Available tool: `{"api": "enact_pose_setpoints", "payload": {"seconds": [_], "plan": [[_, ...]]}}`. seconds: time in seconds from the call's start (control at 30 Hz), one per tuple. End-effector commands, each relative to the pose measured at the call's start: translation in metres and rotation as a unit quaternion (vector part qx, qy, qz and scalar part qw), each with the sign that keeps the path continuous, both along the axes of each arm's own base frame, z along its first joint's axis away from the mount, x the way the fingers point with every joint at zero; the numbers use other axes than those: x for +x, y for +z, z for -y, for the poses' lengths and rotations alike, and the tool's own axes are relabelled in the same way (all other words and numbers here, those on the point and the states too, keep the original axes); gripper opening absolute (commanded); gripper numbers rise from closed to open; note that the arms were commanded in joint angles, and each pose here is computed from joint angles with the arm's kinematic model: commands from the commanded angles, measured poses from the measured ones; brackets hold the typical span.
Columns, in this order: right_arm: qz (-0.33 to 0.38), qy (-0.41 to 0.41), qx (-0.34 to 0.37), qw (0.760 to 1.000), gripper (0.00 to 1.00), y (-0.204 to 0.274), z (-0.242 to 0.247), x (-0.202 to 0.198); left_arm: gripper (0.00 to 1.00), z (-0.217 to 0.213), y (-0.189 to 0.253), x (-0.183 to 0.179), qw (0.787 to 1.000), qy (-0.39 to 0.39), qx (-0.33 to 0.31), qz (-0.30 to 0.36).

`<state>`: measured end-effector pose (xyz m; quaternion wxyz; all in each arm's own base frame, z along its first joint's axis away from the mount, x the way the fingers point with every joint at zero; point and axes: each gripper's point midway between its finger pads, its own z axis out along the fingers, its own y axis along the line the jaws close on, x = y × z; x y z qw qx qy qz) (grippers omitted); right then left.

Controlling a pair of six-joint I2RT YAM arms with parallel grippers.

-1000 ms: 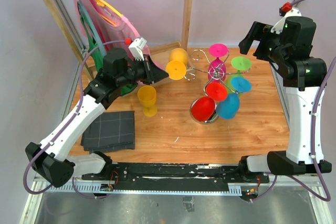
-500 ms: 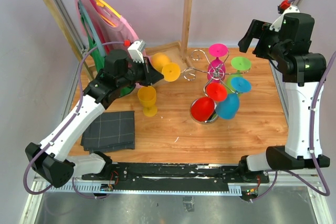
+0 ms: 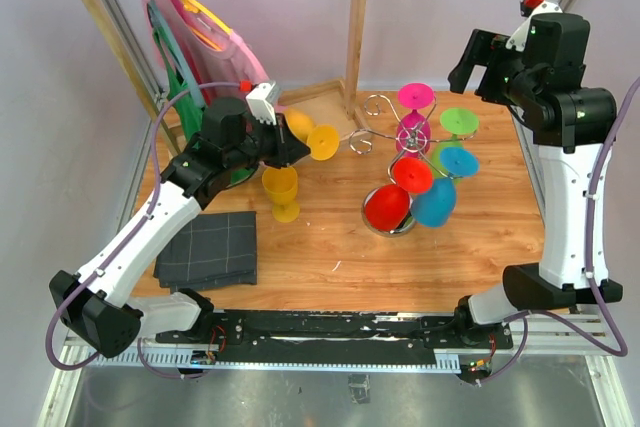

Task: Take the wine glass off the wine glass rack
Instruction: Place the wine glass at the center of the board.

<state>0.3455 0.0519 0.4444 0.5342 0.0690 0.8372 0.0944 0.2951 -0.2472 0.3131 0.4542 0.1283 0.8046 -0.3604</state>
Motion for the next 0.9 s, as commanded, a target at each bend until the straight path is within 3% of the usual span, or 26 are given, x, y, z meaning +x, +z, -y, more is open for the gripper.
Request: {"api": "enact_pose_setpoints", "payload": {"seconds": [0.0,0.6,0.87], "plan": [[0.003,0.0,-0.008,1.0,0.99,0.005,-0.003,-0.001,0.0,0.004,0.013,0.004,0.999,-0.011,-0.011,0.03],[0.002,-0.003,-0.013,1.0,0.99,0.003,-0.001,-0.001,0.0,0.012,-0.027,-0.012,0.996,-0.079,0.033,-0.014],[0.004,-0.002,-0.012,1.0,0.99,0.005,-0.002,-0.004,0.0,0.015,-0.03,-0.02,0.995,-0.091,0.021,-0.036]]}}
